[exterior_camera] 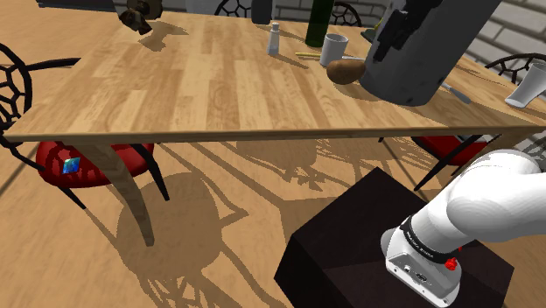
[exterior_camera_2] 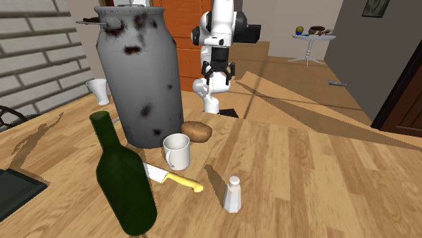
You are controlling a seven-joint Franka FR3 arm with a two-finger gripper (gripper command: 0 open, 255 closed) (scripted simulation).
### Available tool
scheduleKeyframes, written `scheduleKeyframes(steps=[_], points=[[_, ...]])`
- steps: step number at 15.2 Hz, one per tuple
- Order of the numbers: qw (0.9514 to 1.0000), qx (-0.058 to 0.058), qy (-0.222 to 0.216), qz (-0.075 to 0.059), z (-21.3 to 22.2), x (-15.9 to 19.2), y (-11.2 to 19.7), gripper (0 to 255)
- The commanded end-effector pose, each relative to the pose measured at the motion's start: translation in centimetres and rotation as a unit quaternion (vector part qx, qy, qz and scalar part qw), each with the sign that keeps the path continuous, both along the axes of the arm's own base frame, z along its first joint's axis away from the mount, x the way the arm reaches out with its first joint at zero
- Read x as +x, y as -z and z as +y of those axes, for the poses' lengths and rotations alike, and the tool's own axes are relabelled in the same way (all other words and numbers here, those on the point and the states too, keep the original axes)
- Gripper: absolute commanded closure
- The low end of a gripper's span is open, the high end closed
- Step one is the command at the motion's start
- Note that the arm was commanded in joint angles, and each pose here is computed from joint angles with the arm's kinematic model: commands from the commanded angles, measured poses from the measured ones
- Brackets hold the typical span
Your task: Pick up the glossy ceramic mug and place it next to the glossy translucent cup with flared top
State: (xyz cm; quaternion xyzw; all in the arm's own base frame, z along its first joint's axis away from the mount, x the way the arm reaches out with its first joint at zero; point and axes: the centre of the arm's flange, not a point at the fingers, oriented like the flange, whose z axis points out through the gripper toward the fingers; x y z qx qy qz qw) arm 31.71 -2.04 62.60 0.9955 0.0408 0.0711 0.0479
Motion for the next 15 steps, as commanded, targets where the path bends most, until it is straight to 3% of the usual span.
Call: scheduleKeyframes(steps=[1,15], points=[[1.0,0.0,0.0,0.0,0.0,0.0,0.0,0],[0.9998,0.009,0.012,-0.009,-9.1,15.5,4.0,0]])
